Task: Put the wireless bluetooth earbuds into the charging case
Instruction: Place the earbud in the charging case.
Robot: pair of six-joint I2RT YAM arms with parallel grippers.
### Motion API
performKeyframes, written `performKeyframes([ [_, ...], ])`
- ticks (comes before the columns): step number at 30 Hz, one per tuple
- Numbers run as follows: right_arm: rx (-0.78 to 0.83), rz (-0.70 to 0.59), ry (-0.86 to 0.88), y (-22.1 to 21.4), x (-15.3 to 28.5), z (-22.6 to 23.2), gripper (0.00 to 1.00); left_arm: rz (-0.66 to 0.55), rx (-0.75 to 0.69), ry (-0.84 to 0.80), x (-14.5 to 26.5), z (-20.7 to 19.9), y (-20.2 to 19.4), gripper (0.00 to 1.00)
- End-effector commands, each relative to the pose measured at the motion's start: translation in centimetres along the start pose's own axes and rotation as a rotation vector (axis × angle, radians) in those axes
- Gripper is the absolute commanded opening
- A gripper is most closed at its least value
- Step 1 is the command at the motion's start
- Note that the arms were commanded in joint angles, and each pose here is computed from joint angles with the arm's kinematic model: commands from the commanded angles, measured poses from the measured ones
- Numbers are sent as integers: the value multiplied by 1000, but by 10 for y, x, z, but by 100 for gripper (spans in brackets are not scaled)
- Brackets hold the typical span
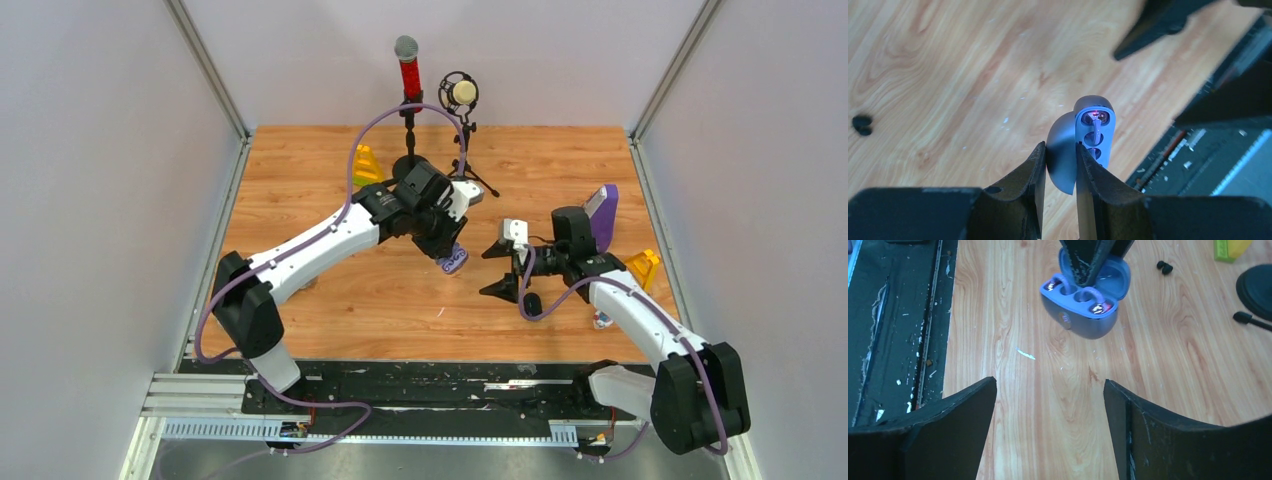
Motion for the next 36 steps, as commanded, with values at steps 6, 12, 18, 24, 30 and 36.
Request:
performKeyframes([
  [6,186,-129,91,30,-5,-13,81,-92,-171,-320,37,-35,-1,0],
  [12,99,-207,240,36,-9,-5,80,-100,-206,-371,43,-42,-5,0],
  [18,-6,-261,333,40,-10,4,79,-111,-225,-357,44,-42,-6,0],
  [24,-53,-271,372,39,-12,9,79,-115,-222,-326,43,-40,-5,1],
  [30,-99,-248,383,39,-18,5,100,-111,-222,-332,42,-42,-5,1],
  [36,-142,-217,378,36,-24,-2,95,-105,-229,-343,41,-45,-6,1],
])
Point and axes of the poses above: each gripper's point midway between its finger pads, its own x axis back along the fingers, its own z axis along the line the jaws close on, y = z × x, the point moved 8 cm from there along x, back along the fingers
